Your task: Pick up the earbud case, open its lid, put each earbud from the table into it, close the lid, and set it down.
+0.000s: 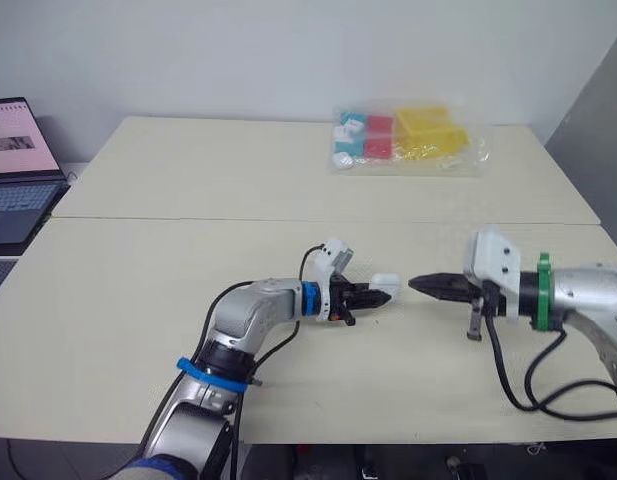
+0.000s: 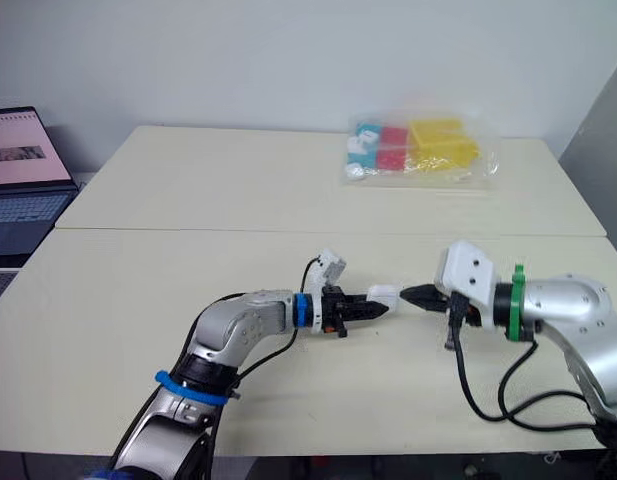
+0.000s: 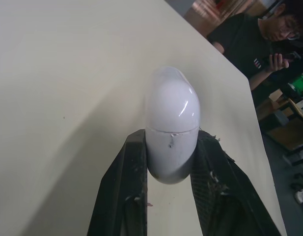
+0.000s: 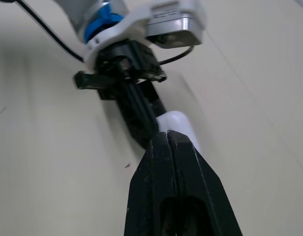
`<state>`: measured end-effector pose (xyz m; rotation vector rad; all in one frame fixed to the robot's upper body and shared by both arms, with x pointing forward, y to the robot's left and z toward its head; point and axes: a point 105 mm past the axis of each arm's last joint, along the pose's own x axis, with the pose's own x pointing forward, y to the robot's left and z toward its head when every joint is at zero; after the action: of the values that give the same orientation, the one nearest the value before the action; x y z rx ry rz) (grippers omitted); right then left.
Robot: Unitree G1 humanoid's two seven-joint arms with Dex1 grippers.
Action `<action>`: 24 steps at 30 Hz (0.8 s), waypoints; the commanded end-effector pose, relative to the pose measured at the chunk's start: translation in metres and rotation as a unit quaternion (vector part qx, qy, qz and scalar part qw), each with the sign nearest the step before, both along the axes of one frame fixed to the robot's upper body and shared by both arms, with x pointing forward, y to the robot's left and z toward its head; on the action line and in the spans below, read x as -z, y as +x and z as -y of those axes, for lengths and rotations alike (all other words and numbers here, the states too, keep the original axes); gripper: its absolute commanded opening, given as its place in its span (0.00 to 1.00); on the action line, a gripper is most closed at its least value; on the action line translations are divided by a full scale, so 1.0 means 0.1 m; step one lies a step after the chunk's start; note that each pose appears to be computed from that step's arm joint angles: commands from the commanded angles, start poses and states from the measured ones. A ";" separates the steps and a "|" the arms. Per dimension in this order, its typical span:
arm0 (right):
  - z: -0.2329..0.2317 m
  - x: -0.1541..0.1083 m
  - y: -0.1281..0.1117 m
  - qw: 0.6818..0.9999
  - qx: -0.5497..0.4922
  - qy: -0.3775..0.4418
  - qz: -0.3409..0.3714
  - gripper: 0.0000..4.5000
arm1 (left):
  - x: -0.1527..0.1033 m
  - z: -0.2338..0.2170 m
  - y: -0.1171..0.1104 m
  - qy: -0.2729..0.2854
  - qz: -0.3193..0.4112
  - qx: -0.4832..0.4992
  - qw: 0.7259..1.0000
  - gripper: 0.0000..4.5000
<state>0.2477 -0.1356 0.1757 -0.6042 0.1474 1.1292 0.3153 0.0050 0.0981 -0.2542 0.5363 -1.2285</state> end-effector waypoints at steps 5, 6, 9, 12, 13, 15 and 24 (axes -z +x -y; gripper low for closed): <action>0.00 0.02 -0.12 1.000 0.002 -0.016 0.014 0.00 | 0.12 -0.08 0.05 0.021 -0.048 -0.012 0.999 0.18; 0.00 0.03 -0.12 1.000 0.004 -0.017 0.012 0.00 | 0.13 -0.10 0.04 0.024 -0.048 -0.011 0.999 0.26; 0.04 0.07 -0.12 0.999 0.010 -0.029 0.007 0.00 | 0.14 -0.25 0.04 0.044 -0.027 -0.013 0.999 0.46; 0.08 0.09 -0.12 0.999 0.016 -0.035 -0.008 0.00 | 0.13 -0.55 0.05 0.078 0.024 -0.022 0.996 0.68; 0.09 0.09 -0.13 0.999 0.013 -0.036 -0.009 0.00 | 0.11 -0.67 0.04 0.094 0.057 -0.021 0.994 0.76; 0.10 0.07 -0.15 0.999 0.006 -0.036 -0.009 0.00 | 0.07 -0.80 0.01 0.106 0.092 -0.018 0.990 0.90; 0.36 -0.17 -0.09 0.998 0.018 -0.052 0.005 0.42 | -0.58 -1.48 -0.40 0.114 0.289 -0.002 0.950 1.00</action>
<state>0.2408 -0.1650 0.1759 -0.6461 0.2485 1.0908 0.2866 0.1481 0.1271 0.2067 0.2914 -1.1276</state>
